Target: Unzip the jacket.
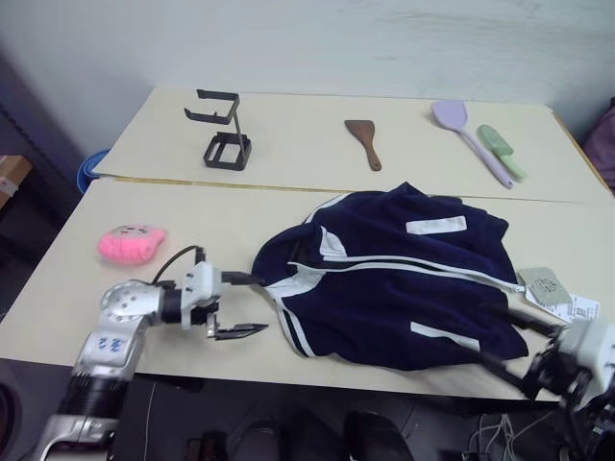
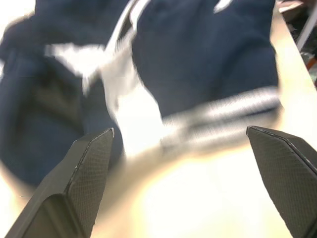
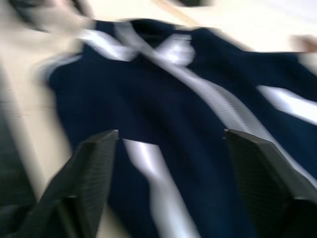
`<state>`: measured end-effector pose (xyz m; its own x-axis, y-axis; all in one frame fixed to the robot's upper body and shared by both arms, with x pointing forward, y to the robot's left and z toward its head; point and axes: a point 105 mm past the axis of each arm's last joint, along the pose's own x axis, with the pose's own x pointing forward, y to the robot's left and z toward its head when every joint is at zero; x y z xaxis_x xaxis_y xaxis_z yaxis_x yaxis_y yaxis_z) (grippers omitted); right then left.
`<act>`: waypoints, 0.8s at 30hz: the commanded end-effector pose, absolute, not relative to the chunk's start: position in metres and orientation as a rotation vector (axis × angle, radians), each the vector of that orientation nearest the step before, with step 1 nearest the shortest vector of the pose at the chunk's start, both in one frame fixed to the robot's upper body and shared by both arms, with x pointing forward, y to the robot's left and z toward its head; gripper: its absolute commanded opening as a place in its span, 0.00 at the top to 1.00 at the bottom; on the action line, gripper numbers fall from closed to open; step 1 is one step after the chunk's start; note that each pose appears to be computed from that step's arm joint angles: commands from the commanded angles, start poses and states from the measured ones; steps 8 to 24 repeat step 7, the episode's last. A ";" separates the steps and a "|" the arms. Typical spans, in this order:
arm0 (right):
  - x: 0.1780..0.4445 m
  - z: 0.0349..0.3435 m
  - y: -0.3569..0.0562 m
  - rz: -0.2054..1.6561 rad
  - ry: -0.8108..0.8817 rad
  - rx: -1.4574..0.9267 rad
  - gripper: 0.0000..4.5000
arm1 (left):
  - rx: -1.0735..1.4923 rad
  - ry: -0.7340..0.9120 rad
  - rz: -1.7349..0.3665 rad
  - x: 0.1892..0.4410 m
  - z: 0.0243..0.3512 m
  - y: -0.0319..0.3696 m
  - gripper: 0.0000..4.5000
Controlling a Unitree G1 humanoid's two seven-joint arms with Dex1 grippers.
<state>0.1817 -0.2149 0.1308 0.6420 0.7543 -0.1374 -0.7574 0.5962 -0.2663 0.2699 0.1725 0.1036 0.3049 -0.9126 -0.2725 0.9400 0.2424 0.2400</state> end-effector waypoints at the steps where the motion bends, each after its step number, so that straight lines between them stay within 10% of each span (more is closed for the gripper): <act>1: 0.184 0.119 -0.205 0.954 -0.016 -0.386 0.01 | 0.429 0.057 -1.266 0.253 0.109 0.180 0.00; 24: 0.201 0.112 -0.215 0.941 -0.048 -0.405 0.01 | 0.436 0.057 -1.159 0.244 0.104 0.188 0.00</act>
